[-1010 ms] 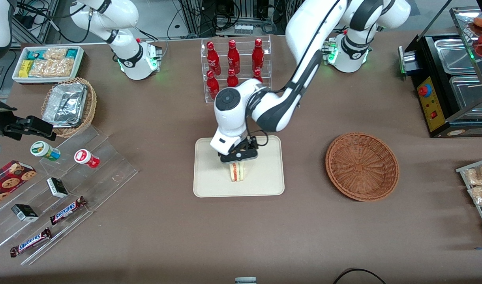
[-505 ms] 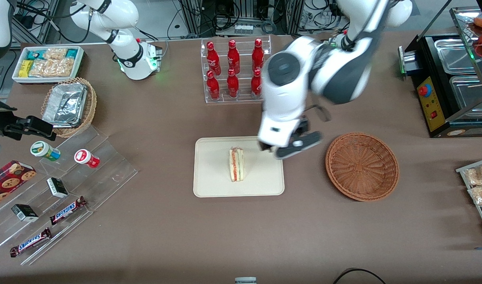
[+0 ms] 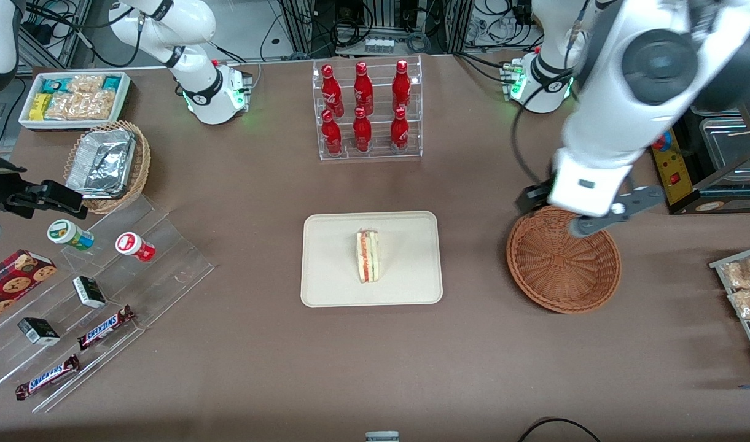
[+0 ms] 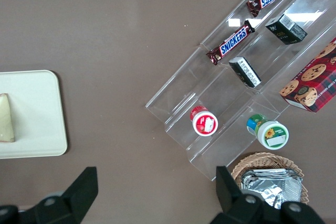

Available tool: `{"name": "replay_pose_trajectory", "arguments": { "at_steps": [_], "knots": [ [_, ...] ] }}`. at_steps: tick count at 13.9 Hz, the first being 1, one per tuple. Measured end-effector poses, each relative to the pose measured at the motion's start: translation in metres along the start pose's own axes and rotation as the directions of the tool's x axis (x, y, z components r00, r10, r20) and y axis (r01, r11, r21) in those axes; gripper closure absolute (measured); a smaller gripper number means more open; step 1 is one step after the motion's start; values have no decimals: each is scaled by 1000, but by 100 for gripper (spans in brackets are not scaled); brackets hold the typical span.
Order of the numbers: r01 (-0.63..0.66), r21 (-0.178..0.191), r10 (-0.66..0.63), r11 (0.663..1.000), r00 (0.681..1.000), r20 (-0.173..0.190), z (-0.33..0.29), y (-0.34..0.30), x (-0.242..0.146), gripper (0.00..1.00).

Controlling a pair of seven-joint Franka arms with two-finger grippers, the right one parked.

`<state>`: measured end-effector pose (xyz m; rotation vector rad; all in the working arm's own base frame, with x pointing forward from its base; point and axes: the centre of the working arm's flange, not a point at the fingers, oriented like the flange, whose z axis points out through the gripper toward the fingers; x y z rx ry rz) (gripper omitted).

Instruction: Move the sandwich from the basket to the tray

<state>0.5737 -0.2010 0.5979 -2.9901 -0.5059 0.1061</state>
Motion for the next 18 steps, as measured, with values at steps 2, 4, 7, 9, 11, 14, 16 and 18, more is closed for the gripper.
{"name": "replay_pose_trajectory", "arguments": {
  "at_steps": [2,4,7,9,11,14,16,18],
  "knots": [
    [-72,-4,72,997,997,34,-4,-49,10,0],
    [-141,-26,142,990,988,60,-5,-103,15,0],
    [-244,-85,251,966,964,83,-1,-181,6,0],
    [-282,-100,290,954,954,78,-1,-210,-5,0],
    [-290,-103,298,951,952,68,-6,-215,-11,0],
    [-278,-105,284,955,957,52,-12,-222,-9,0],
    [-278,-106,284,955,958,44,-14,-224,-8,0],
    [-286,-105,291,952,956,38,-16,-222,-6,0]
  ]
}}
